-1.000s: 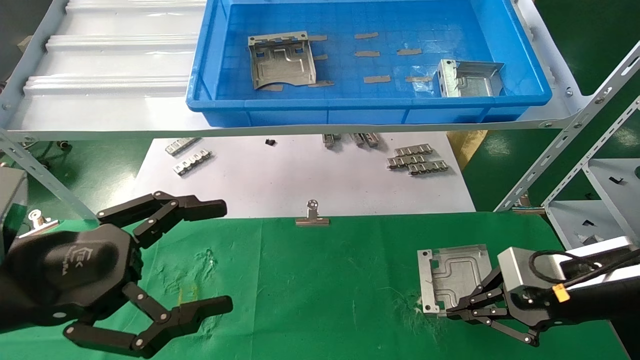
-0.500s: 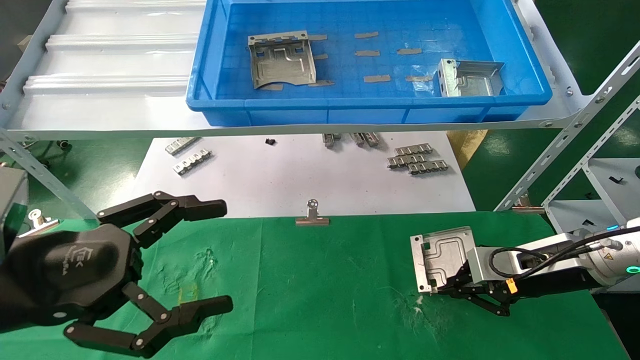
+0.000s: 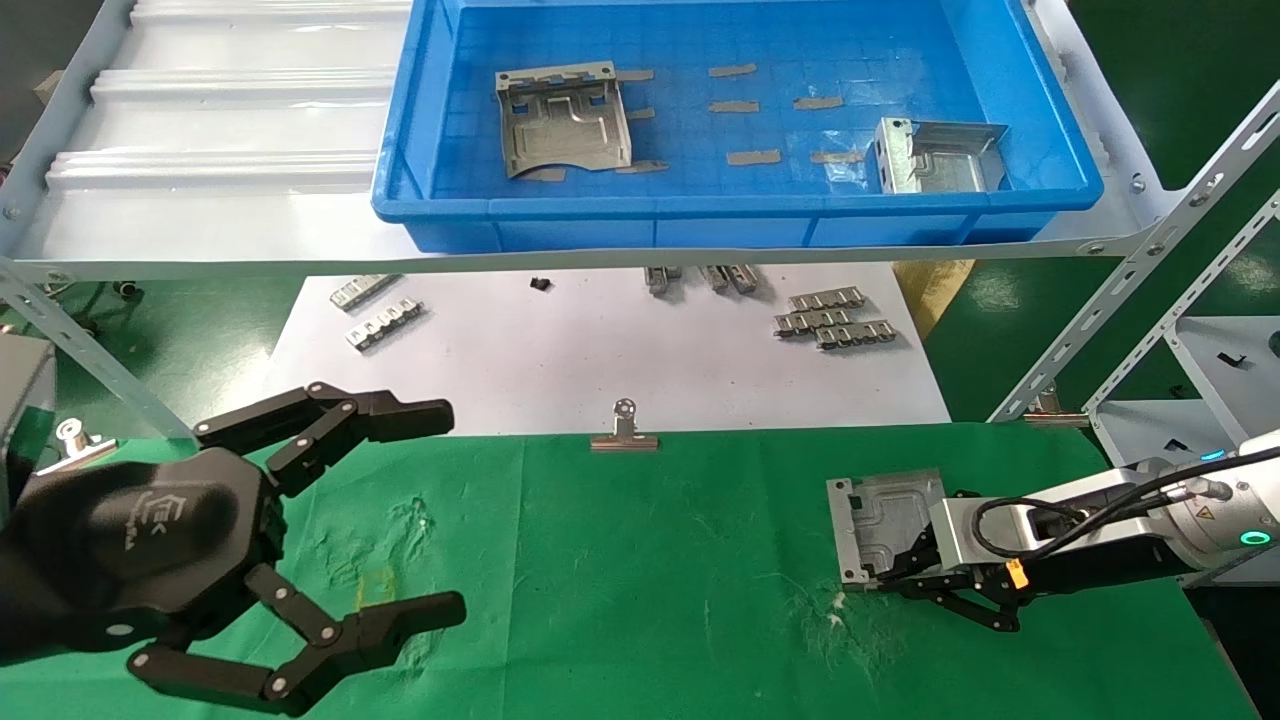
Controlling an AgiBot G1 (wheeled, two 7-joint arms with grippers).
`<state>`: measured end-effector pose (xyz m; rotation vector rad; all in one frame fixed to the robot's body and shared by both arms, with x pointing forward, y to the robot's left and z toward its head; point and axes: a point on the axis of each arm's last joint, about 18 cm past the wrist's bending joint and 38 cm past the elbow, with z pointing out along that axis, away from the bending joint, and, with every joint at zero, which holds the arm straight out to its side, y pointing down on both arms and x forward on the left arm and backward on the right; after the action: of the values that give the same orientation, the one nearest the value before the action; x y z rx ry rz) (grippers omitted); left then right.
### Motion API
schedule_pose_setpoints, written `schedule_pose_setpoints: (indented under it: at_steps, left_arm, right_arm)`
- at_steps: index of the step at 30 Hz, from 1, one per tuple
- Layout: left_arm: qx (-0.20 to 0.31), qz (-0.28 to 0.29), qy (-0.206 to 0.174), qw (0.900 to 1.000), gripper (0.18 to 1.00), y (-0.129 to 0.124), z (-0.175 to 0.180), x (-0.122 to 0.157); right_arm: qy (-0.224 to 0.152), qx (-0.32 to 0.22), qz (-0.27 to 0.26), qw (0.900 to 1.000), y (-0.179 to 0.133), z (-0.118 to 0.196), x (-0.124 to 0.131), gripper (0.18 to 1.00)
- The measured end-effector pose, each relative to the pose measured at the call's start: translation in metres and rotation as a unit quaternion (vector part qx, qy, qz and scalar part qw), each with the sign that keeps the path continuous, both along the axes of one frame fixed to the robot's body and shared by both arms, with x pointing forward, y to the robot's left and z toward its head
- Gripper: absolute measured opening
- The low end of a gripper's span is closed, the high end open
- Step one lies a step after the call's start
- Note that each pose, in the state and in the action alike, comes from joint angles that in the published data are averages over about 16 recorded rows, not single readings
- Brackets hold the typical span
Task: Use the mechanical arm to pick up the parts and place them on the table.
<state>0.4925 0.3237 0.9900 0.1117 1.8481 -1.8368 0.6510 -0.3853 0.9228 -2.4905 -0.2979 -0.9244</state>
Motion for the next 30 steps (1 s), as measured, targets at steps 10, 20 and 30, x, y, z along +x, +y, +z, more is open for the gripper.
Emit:
schedule_pose_setpoints:
  at_steps: [10, 20, 30]
  left_arm:
    - [0.0, 0.0, 0.0, 1.0, 1.001, 0.0, 0.0, 0.0]
    - [0.0, 0.0, 0.0, 1.0, 1.001, 0.0, 0.0, 0.0]
    - [0.0, 0.0, 0.0, 1.0, 1.001, 0.0, 0.0, 0.0]
  right_arm:
    - [0.0, 0.025, 0.01, 1.0, 0.001, 0.009, -0.007, 0.288]
    - [0.011, 0.137, 0.008, 0.99, 0.005, 0.022, -0.02, 0.467]
    - [0.014, 0.171, 0.005, 0.985, 0.006, 0.024, -0.022, 0.707]
